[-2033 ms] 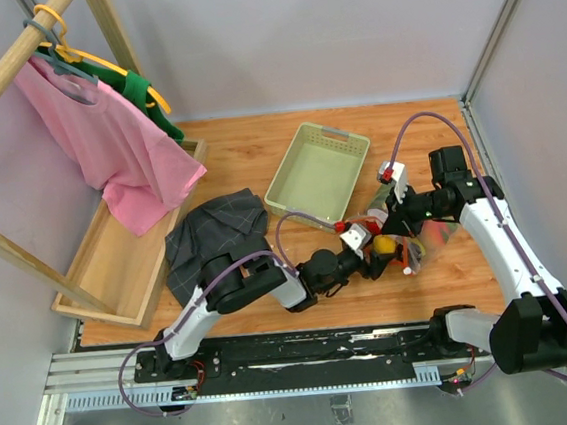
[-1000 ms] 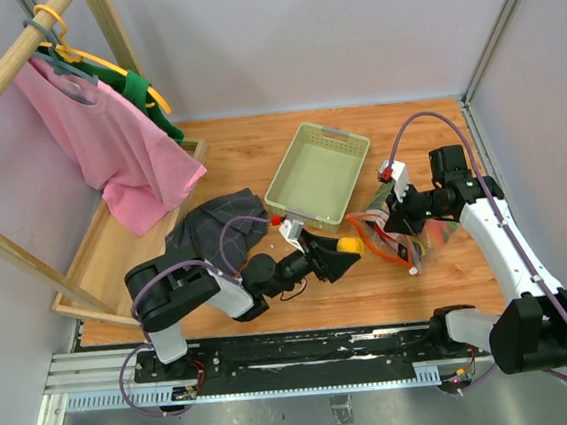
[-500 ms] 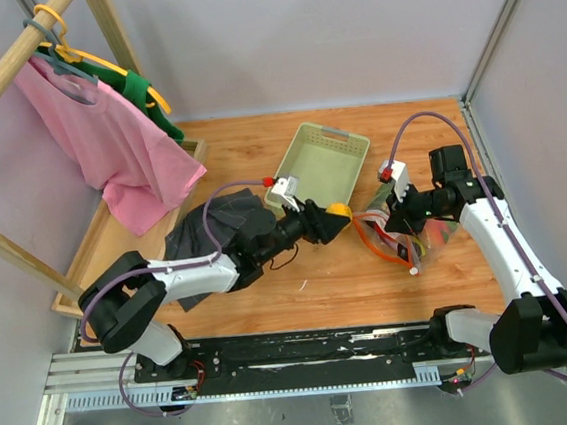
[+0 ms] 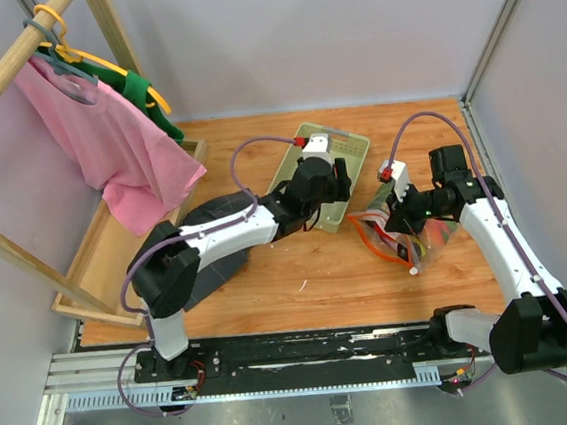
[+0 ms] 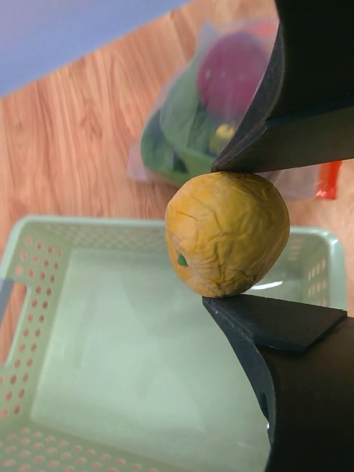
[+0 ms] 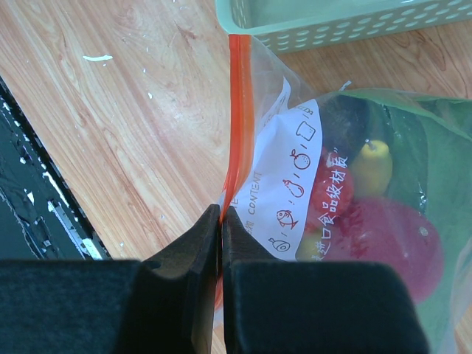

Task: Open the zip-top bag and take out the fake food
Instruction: Place the fake fruit in the bin.

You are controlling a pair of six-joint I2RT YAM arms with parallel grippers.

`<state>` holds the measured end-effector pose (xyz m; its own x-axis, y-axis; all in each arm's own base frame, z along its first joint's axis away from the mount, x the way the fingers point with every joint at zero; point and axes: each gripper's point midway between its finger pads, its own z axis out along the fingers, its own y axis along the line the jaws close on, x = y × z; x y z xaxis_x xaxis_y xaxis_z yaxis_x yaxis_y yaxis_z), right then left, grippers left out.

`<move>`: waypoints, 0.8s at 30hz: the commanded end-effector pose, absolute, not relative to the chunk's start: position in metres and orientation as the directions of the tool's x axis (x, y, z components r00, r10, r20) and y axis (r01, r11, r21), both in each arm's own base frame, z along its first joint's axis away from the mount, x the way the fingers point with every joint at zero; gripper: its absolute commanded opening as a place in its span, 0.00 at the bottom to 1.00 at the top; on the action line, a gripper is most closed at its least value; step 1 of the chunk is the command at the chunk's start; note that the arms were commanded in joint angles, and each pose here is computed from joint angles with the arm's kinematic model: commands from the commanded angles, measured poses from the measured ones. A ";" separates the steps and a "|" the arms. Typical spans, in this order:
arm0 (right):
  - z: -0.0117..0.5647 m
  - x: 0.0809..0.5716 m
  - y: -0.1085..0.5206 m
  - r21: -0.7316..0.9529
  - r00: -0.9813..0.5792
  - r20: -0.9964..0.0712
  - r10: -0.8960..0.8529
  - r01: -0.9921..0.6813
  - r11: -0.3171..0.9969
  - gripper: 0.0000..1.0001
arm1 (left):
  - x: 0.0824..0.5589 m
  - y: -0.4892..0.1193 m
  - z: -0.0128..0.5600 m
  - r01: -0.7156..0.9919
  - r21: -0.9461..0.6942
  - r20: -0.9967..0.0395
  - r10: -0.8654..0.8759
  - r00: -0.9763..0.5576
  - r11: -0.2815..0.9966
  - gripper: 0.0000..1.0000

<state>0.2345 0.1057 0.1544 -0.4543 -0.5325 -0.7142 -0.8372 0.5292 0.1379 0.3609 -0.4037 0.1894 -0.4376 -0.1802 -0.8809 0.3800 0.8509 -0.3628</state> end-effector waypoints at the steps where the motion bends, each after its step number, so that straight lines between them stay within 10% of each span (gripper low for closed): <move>1: 0.148 0.230 0.109 0.155 -0.465 -0.701 -0.540 -0.839 0.522 0.06 | 0.383 -0.388 0.160 0.288 -0.187 -0.889 -0.037 -0.456 0.939 0.00; 24: 0.147 0.230 0.109 0.164 -0.473 -0.699 -0.537 -0.837 0.523 0.06 | 0.519 -0.379 0.140 0.185 0.051 -0.913 0.121 -0.389 0.981 0.00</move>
